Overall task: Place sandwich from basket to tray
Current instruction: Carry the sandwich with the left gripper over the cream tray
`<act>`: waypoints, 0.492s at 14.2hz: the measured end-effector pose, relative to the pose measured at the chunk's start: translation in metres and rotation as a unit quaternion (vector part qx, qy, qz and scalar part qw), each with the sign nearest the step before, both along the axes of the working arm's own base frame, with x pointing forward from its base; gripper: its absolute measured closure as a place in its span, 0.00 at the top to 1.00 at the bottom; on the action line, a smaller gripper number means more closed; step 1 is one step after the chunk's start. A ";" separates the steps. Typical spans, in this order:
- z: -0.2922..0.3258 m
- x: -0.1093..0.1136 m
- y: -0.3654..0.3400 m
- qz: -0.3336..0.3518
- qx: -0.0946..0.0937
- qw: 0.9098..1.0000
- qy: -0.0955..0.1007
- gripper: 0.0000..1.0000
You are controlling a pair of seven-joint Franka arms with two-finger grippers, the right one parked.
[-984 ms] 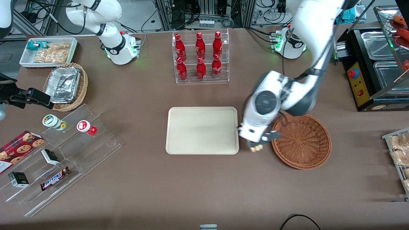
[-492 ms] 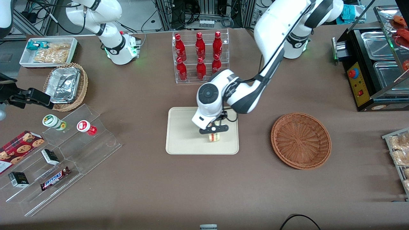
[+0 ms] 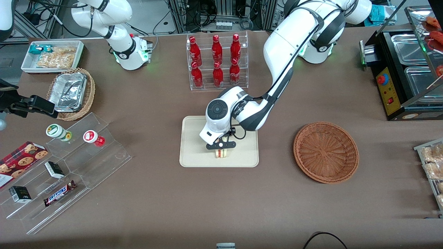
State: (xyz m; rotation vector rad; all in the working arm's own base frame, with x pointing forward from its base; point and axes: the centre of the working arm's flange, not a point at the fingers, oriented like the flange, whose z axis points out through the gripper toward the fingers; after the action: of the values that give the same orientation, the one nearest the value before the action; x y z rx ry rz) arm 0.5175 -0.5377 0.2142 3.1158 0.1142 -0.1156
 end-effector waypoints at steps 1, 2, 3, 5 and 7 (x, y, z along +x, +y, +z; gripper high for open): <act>0.000 0.000 0.000 0.000 0.000 1.000 0.000 0.36; 0.001 0.000 0.000 -0.001 0.000 1.000 -0.001 0.39; 0.001 0.001 -0.001 -0.001 -0.001 1.000 -0.001 0.49; 0.009 0.003 -0.001 0.000 0.000 1.000 -0.001 0.66; 0.036 0.009 0.002 0.002 0.005 1.000 -0.002 0.86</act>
State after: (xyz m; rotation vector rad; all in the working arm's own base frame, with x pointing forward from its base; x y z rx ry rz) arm 0.5263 -0.5360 0.2501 3.1247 0.1218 -0.1087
